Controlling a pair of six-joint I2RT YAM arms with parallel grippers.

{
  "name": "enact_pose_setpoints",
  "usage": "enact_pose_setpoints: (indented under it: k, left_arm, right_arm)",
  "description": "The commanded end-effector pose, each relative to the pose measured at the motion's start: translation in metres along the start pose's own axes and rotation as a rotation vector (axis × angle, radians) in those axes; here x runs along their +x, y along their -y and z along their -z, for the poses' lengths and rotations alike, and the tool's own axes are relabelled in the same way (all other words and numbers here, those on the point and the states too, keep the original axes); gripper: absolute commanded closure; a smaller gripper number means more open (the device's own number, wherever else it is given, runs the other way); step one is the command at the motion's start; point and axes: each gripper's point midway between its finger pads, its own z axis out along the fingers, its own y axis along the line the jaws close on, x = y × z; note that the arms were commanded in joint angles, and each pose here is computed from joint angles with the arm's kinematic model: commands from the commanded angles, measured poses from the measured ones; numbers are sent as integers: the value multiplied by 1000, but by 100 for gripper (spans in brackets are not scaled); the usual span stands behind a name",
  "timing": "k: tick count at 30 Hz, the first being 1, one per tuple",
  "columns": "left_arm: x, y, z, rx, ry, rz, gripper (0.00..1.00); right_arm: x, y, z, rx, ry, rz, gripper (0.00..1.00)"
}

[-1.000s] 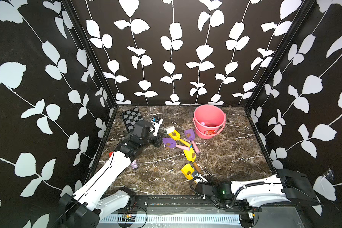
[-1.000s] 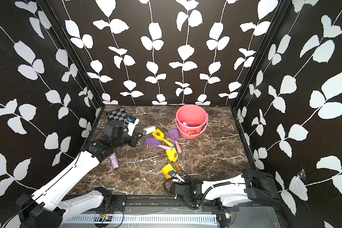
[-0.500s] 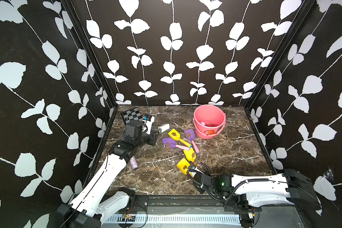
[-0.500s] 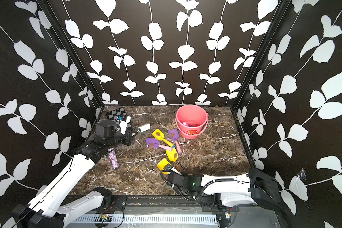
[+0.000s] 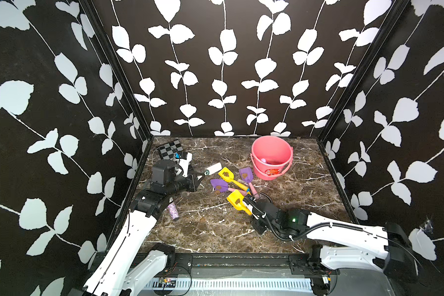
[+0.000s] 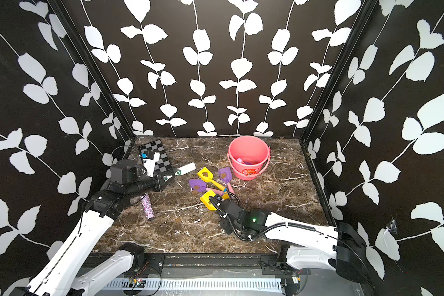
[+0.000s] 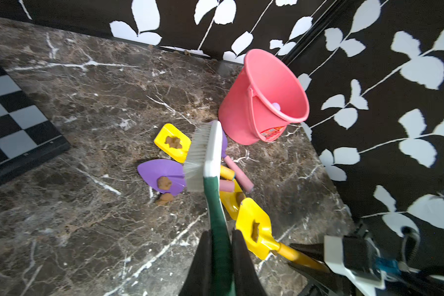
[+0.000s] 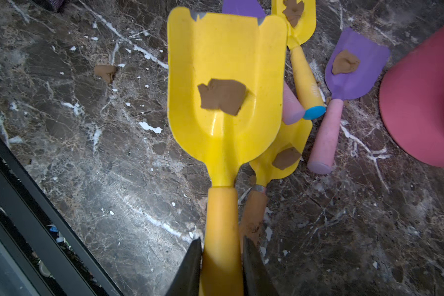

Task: Brush the soil off the hand trowel and place it into the bucket
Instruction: Brush off the soil from the hand trowel.

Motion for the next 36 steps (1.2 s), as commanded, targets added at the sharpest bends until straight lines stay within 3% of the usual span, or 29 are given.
enact_pose_setpoints:
  k: [1, 11, 18, 24, 36]
  left_arm:
    - [4, 16, 5, 89, -17, 57, 100]
    - [14, 22, 9, 146, 3, 146, 100]
    - [19, 36, 8, 207, -79, 290, 100]
    - [14, 50, 16, 268, -46, 338, 100]
    - [38, 31, -6, 265, -42, 440, 100]
  right_arm:
    - [0, 13, 11, 26, -3, 4, 100]
    - [-18, 22, 16, 20, 8, 29, 100]
    - [-39, 25, 22, -32, -15, 10, 100]
    - [-53, 29, 24, -40, -21, 24, 100]
    - [-89, 14, 6, -101, 45, 43, 100]
